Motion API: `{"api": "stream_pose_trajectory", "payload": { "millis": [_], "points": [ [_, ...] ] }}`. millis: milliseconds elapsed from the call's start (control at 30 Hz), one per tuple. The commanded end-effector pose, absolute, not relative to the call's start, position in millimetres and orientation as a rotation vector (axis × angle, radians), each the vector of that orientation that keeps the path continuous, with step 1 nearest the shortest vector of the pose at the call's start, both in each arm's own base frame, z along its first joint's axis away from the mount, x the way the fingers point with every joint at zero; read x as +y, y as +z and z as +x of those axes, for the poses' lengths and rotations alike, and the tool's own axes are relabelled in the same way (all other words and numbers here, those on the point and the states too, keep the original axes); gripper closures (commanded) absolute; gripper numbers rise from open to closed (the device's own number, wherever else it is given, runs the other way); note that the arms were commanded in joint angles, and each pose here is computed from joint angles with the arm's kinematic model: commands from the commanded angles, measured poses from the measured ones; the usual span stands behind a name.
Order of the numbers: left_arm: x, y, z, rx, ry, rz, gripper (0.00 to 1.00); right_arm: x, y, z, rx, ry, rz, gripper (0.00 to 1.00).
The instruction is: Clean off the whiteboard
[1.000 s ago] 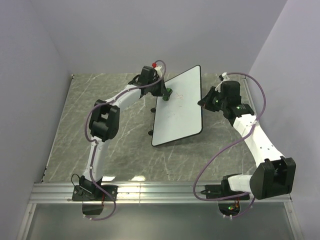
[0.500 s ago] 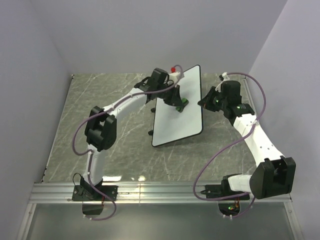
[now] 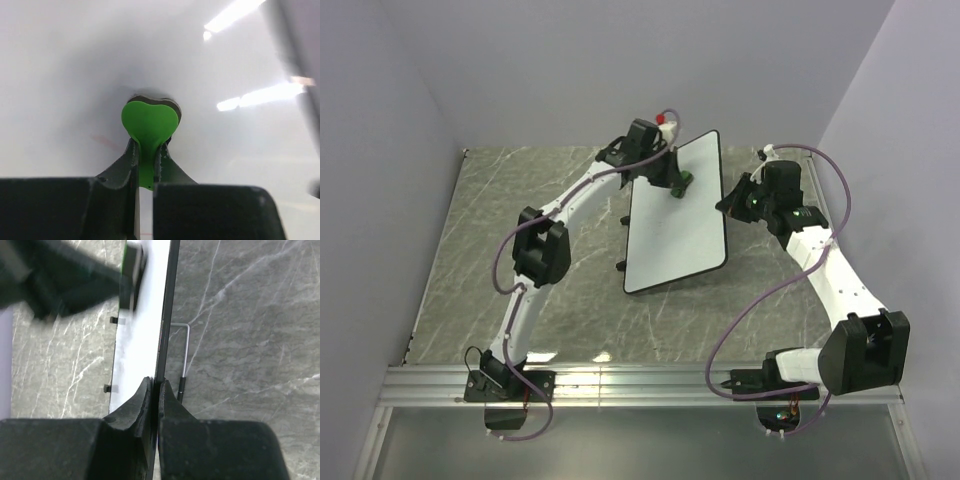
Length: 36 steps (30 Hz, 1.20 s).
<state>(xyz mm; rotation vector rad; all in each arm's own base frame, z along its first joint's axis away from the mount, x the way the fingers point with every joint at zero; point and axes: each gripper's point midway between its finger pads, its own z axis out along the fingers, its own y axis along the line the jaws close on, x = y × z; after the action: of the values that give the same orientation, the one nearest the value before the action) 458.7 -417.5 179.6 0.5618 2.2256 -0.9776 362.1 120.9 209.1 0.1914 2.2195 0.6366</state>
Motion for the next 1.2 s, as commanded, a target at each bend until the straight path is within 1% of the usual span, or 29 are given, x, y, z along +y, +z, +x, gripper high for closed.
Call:
{"api": "stream_pose_trajectory", "payload": {
  "millis": [0,33,133,167,233,300,433,533,633,800,900,933,967,1067,1167],
  "points": [
    [-369,111,501,2.407,-0.813,0.307,1.00,150,186,315,2.382,0.747,-0.024,1.00],
    [-355,103,508,2.430,-0.796,0.268,1.00,149,186,314,2.382,0.742,-0.021,1.00],
    [-346,86,500,2.475,-0.806,0.298,1.00,147,188,312,2.376,0.728,-0.022,1.00],
    [-352,92,488,2.460,-0.873,0.350,1.00,146,186,312,2.380,0.724,-0.024,1.00],
    [-363,102,474,2.423,-0.910,0.439,1.00,147,184,311,2.387,0.726,-0.026,1.00],
    [-376,126,455,2.352,-0.960,0.564,1.00,147,181,311,2.390,0.733,-0.019,1.00],
    [-416,166,404,2.241,-1.044,0.791,1.00,151,183,314,2.381,0.753,-0.009,1.00],
    [-425,186,381,2.186,-1.087,0.817,1.00,152,186,317,2.370,0.761,-0.017,1.00],
    [-426,192,370,2.204,-1.131,0.806,1.00,150,186,316,2.372,0.753,-0.015,1.00],
    [-418,186,341,2.261,-1.137,0.808,1.00,148,187,313,2.368,0.739,-0.019,1.00],
    [-402,171,322,2.310,-1.110,0.772,1.00,146,187,311,2.368,0.729,-0.018,1.00],
    [-392,151,313,2.368,-1.082,0.759,1.00,146,187,310,2.369,0.726,-0.022,1.00],
    [-385,149,310,2.376,-1.051,0.753,1.00,146,188,310,2.366,0.727,-0.023,1.00],
    [-364,118,306,2.453,-0.954,0.703,1.00,149,187,306,2.364,0.754,-0.038,1.00],
    [-350,98,321,2.497,-0.905,0.633,1.00,152,186,303,2.361,0.778,-0.040,1.00]
  ]
}}
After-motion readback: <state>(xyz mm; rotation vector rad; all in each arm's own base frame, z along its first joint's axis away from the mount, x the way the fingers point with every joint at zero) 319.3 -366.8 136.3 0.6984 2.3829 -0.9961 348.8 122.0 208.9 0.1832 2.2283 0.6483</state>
